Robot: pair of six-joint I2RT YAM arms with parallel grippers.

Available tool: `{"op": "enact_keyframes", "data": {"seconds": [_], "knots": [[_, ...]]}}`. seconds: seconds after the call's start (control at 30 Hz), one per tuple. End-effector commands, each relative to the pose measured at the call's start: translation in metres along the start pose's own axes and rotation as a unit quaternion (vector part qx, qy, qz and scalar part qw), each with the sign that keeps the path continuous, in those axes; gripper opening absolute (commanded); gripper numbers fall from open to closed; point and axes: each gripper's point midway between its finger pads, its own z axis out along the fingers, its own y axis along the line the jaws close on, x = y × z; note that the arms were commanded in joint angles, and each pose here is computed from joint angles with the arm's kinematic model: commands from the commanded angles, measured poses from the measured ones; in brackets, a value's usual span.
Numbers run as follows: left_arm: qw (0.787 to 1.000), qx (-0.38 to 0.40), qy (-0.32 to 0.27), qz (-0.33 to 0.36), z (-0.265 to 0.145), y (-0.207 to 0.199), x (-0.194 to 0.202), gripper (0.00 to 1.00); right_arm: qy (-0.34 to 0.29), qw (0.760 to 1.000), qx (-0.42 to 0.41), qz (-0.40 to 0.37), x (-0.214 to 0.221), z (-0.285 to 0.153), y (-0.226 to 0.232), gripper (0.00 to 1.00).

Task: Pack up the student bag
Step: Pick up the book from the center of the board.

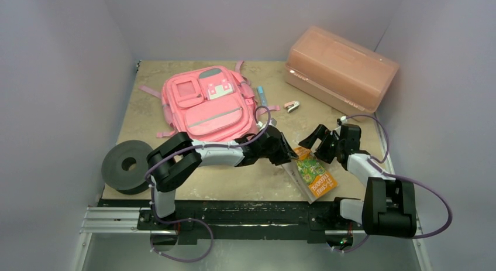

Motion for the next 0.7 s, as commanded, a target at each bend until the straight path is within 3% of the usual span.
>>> {"op": "enact_keyframes", "data": {"seconds": [0.0, 0.23, 0.43, 0.67], "knots": [[0.996, 0.087, -0.019, 0.005, -0.014, -0.048, -0.007, 0.29, 0.036, 0.999, 0.01, 0.006, 0.017, 0.001, -0.005, 0.94], [0.995, 0.079, -0.039, 0.052, -0.026, -0.047, -0.021, 0.0, 0.023, 1.0, -0.005, -0.016, 0.009, -0.006, 0.008, 0.97], [0.986, 0.097, -0.069, 0.115, -0.06, -0.057, -0.048, 0.0, -0.008, 0.998, -0.007, -0.056, -0.013, -0.019, 0.026, 0.99], [0.967, 0.074, -0.121, 0.211, -0.139, -0.068, -0.084, 0.0, -0.046, 0.995, -0.013, -0.085, -0.05, -0.034, 0.056, 0.99]]}}
